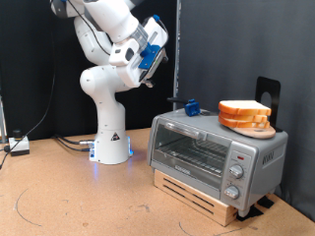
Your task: Make a piece of toast with the oven
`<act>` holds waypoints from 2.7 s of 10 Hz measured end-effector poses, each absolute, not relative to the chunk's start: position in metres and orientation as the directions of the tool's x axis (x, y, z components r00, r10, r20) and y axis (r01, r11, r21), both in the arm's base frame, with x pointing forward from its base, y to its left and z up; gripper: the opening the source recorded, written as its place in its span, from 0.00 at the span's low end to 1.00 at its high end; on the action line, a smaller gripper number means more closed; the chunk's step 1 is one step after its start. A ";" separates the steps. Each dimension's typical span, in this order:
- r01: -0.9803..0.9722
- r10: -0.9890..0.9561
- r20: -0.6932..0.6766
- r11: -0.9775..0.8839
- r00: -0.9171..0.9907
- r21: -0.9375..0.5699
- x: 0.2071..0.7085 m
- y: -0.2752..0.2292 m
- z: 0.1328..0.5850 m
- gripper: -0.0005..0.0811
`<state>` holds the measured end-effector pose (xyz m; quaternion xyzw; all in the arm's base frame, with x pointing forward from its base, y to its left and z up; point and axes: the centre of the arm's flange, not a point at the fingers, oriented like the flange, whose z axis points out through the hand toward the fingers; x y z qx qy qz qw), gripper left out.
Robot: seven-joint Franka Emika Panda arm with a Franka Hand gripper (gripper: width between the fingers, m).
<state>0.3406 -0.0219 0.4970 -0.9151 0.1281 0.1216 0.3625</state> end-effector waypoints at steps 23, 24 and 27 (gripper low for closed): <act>-0.535 -0.451 -0.293 -0.764 0.843 -0.362 0.368 0.012 0.328 0.99; -0.540 -0.458 -0.294 -0.761 0.839 -0.359 0.370 0.009 0.327 0.99; -0.553 -0.478 -0.283 -0.760 0.831 -0.342 0.377 -0.002 0.324 0.99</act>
